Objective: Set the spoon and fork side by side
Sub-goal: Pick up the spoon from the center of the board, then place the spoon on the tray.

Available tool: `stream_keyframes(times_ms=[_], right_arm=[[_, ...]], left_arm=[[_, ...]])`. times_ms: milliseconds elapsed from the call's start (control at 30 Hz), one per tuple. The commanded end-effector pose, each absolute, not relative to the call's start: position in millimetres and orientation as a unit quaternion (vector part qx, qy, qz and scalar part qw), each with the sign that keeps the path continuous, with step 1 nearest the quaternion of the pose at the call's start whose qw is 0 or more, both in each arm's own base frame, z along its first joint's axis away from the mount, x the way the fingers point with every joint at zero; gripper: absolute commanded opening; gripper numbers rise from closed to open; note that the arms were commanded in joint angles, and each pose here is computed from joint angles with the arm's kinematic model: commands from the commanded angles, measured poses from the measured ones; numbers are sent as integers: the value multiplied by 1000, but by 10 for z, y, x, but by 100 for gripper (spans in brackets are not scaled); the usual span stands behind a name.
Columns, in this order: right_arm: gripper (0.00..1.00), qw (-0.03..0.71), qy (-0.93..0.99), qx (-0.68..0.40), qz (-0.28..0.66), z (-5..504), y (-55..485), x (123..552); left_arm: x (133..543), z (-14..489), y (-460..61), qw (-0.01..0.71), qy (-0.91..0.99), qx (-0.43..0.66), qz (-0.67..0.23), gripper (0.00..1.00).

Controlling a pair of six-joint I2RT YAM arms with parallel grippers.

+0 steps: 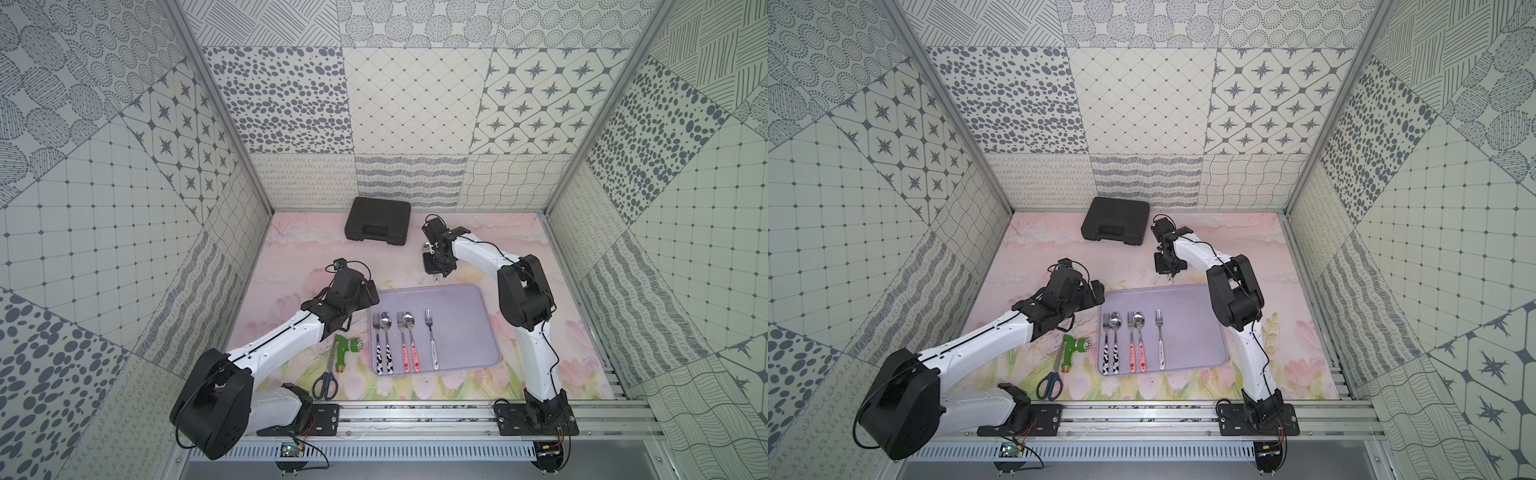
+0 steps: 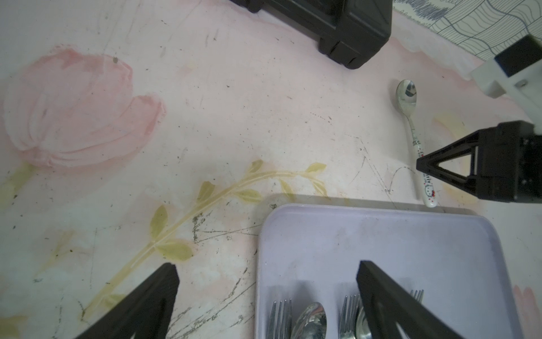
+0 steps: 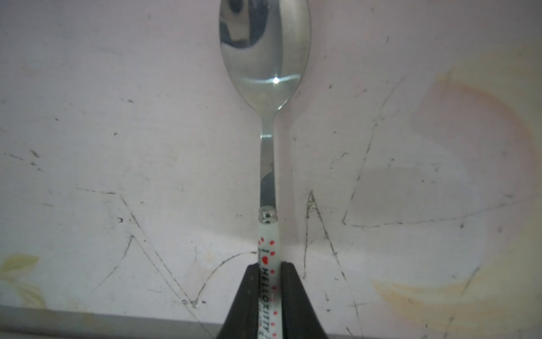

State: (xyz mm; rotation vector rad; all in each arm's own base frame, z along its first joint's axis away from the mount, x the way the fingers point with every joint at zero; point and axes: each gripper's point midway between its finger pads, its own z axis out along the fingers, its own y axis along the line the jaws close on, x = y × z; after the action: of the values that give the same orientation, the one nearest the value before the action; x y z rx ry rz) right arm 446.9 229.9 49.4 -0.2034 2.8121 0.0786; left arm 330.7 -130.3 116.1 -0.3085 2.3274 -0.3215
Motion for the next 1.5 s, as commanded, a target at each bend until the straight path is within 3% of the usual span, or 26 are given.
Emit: stream_keyframes(times_ms=[0, 567, 1167, 1467], right_arm=[[4, 200, 976, -74, 34, 877, 2290, 4517], [3, 214, 974, -62, 53, 1209, 2092, 3995], [3, 217, 972, -46, 72, 1231, 1911, 2888], [4, 202, 975, -39, 81, 1002, 1875, 2345]], left_arm=[[3309, 1191, -1241, 381, 910, -122, -112, 100], [3305, 1199, -1248, 381, 909, -122, -115, 100], [3309, 1195, -1234, 383, 909, -123, -112, 100], [3304, 1216, -1227, 386, 908, -122, -112, 100]])
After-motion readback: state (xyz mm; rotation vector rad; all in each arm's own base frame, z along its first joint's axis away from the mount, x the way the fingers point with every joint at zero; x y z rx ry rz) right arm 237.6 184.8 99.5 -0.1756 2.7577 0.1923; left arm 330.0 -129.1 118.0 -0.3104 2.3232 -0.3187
